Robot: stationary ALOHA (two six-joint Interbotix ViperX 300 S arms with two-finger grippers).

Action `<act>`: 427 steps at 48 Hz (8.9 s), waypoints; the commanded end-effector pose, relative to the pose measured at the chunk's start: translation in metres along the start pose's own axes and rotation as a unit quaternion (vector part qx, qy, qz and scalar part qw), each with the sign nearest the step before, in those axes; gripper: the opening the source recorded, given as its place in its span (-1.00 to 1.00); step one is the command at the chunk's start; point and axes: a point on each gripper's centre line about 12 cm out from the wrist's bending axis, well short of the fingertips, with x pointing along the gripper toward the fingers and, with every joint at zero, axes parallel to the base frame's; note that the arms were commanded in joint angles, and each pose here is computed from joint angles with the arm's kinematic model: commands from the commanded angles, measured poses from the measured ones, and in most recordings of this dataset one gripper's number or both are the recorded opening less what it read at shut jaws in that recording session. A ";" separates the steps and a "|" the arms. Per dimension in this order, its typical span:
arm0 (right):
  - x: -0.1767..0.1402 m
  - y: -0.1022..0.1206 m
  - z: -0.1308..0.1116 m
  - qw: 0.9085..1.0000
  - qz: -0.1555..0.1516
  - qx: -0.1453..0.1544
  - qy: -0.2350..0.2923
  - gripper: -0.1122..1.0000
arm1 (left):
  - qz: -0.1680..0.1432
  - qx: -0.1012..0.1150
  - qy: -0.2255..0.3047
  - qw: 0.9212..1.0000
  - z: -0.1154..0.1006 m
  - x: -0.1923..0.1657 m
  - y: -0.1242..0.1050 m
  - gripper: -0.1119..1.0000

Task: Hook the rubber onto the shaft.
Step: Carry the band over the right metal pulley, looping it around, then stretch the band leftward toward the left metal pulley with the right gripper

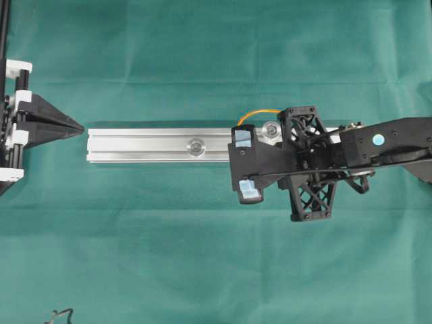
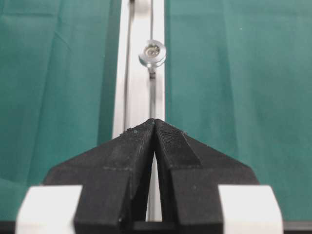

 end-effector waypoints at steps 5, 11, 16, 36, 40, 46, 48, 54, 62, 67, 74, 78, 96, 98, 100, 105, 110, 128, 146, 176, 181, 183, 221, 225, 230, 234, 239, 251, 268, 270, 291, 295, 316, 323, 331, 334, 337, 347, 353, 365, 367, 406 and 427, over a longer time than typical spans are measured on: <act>-0.007 0.005 0.005 1.000 0.009 0.000 -0.016 -0.68 | 0.001 0.001 -0.015 1.000 0.012 -0.002 0.000 -0.80; -0.006 0.009 0.005 1.000 0.014 -0.002 -0.015 -0.68 | 0.000 0.002 -0.015 1.000 0.012 -0.002 0.000 -0.80; -0.005 0.013 0.005 1.000 0.019 -0.004 -0.018 -0.68 | 0.001 0.001 -0.016 1.000 0.012 -0.003 0.000 -0.80; -0.005 0.022 0.005 0.999 0.025 -0.013 -0.021 -0.68 | 0.001 0.001 -0.015 1.000 0.012 -0.002 0.000 -0.80; -0.005 0.023 0.004 0.999 0.025 -0.014 -0.021 -0.68 | 0.001 0.001 -0.016 1.000 0.012 -0.003 0.000 -0.80; -0.005 0.027 0.003 0.999 0.027 -0.019 -0.021 -0.68 | 0.001 0.001 -0.016 1.000 0.012 -0.003 0.000 -0.80; -0.006 0.028 0.003 0.999 0.028 -0.021 -0.021 -0.68 | 0.001 0.001 -0.017 1.000 0.013 -0.003 0.000 -0.80; -0.006 0.032 0.002 0.999 0.030 -0.017 -0.020 -0.68 | 0.000 0.002 -0.016 1.000 0.012 -0.003 0.000 -0.80; -0.006 0.036 0.001 0.999 0.032 0.003 -0.019 -0.68 | 0.000 0.002 -0.017 1.000 0.013 -0.003 0.000 -0.80; -0.007 0.039 0.000 0.999 0.033 0.004 -0.019 -0.68 | 0.001 0.001 -0.017 1.000 0.013 -0.003 0.000 -0.80; -0.007 0.040 -0.001 0.999 0.034 0.002 -0.019 -0.68 | 0.001 0.001 -0.017 1.000 0.013 -0.003 0.000 -0.80; -0.007 0.039 0.000 0.999 0.034 0.003 -0.019 -0.68 | 0.001 0.001 -0.016 1.000 0.012 -0.003 0.000 -0.80; -0.006 0.040 0.003 0.998 0.034 0.046 -0.019 -0.68 | 0.001 0.001 -0.017 1.000 0.013 -0.003 0.000 -0.80; -0.006 0.041 0.002 0.998 0.035 0.049 -0.019 -0.68 | 0.000 0.002 -0.017 1.000 0.013 -0.003 0.000 -0.80; -0.006 0.041 0.002 0.998 0.035 0.052 -0.019 -0.68 | 0.001 0.001 -0.017 1.000 0.013 -0.003 0.000 -0.80; -0.006 0.040 0.002 0.998 0.035 0.057 -0.019 -0.68 | 0.001 0.001 -0.018 1.000 0.014 -0.003 0.000 -0.80; -0.007 0.040 0.004 0.997 0.035 0.060 -0.020 -0.68 | 0.000 0.001 -0.019 1.000 0.014 -0.003 0.000 -0.80; -0.007 0.047 0.020 0.990 0.045 0.133 -0.026 -0.68 | -0.005 -0.013 -0.023 1.000 0.019 -0.005 -0.002 -0.80; -0.007 0.054 0.042 0.972 0.054 0.227 -0.035 -0.68 | -0.006 -0.009 -0.021 1.000 0.019 -0.004 -0.003 -0.80; -0.004 0.047 0.073 0.912 0.059 0.403 -0.050 -0.68 | -0.004 -0.004 0.004 1.000 0.012 -0.003 -0.002 -0.80; 0.000 0.044 0.080 0.909 0.058 0.410 -0.052 -0.68 | -0.004 -0.005 0.004 1.000 0.012 -0.003 -0.002 -0.80; 0.001 0.042 0.084 0.908 0.058 0.412 -0.053 -0.68 | -0.004 -0.006 0.004 1.000 0.012 -0.003 -0.002 -0.80; 0.020 0.007 0.112 0.892 0.041 0.444 -0.073 -0.68 | -0.004 -0.006 0.005 1.000 0.012 -0.003 -0.002 -0.80; 0.020 0.006 0.114 0.891 0.041 0.445 -0.073 -0.68 | -0.004 -0.006 0.005 1.000 0.012 -0.003 -0.002 -0.80; 0.023 0.005 0.117 0.890 0.041 0.447 -0.073 -0.68 | -0.004 -0.006 0.005 1.000 0.012 -0.003 -0.002 -0.80; 0.025 0.005 0.118 0.888 0.040 0.452 -0.073 -0.68 | -0.004 -0.006 0.005 1.000 0.012 -0.003 -0.002 -0.80; 0.028 0.003 0.118 0.882 0.039 0.465 -0.071 -0.68 | -0.004 -0.006 0.005 1.000 0.012 -0.003 -0.002 -0.80; 0.032 -0.001 0.119 0.871 0.038 0.484 -0.071 -0.68 | -0.004 -0.006 0.005 1.000 0.012 -0.003 -0.002 -0.80; 0.038 -0.009 0.131 0.863 0.043 0.497 -0.080 -0.68 | -0.004 -0.006 0.005 1.000 0.012 -0.003 -0.002 -0.80; 0.039 -0.009 0.132 0.863 0.042 0.498 -0.080 -0.68 | -0.004 -0.006 0.005 1.000 0.012 -0.003 -0.002 -0.80; 0.046 -0.012 0.133 0.844 0.040 0.529 -0.075 -0.68 | -0.004 -0.006 0.005 1.000 0.012 -0.003 -0.002 -0.80; 0.048 -0.013 0.133 0.841 0.040 0.534 -0.075 -0.68 | -0.004 -0.006 0.005 1.000 0.012 -0.003 -0.002 -0.80; 0.057 -0.015 0.134 0.838 0.040 0.538 -0.075 -0.68 | -0.004 -0.006 0.004 1.000 0.012 -0.003 -0.002 -0.80; 0.060 -0.016 0.135 0.836 0.041 0.542 -0.076 -0.68 | -0.004 -0.006 0.004 1.000 0.012 -0.003 -0.002 -0.80; 0.063 -0.018 0.136 0.834 0.042 0.544 -0.078 -0.68 | -0.004 -0.006 0.004 1.000 0.012 -0.003 -0.002 -0.80; 0.063 -0.019 0.136 0.833 0.042 0.545 -0.079 -0.68 | -0.004 -0.006 0.004 1.000 0.012 -0.003 -0.002 -0.80; 0.063 -0.020 0.136 0.833 0.043 0.546 -0.080 -0.68 | -0.004 -0.006 0.004 1.000 0.012 -0.003 -0.002 -0.80; 0.064 -0.023 0.137 0.831 0.043 0.548 -0.081 -0.68 | -0.004 -0.006 0.004 1.000 0.012 -0.003 -0.002 -0.80; 0.065 -0.023 0.139 0.831 0.046 0.548 -0.085 -0.68 | -0.004 -0.006 0.003 1.000 0.013 -0.003 -0.002 -0.80; 0.068 -0.023 0.144 0.830 0.048 0.548 -0.088 -0.68 | -0.004 -0.006 0.002 1.000 0.013 -0.003 -0.002 -0.80; 0.067 -0.023 0.145 0.830 0.049 0.548 -0.089 -0.68 | -0.004 -0.006 0.002 1.000 0.013 -0.003 -0.002 -0.80; 0.085 -0.023 0.143 0.831 0.039 0.549 -0.077 -0.68 | -0.004 -0.007 0.001 1.000 0.013 -0.003 -0.002 -0.80; 0.094 -0.024 0.141 0.832 0.034 0.549 -0.072 -0.68 | -0.004 -0.007 0.003 1.000 0.013 -0.003 -0.002 -0.80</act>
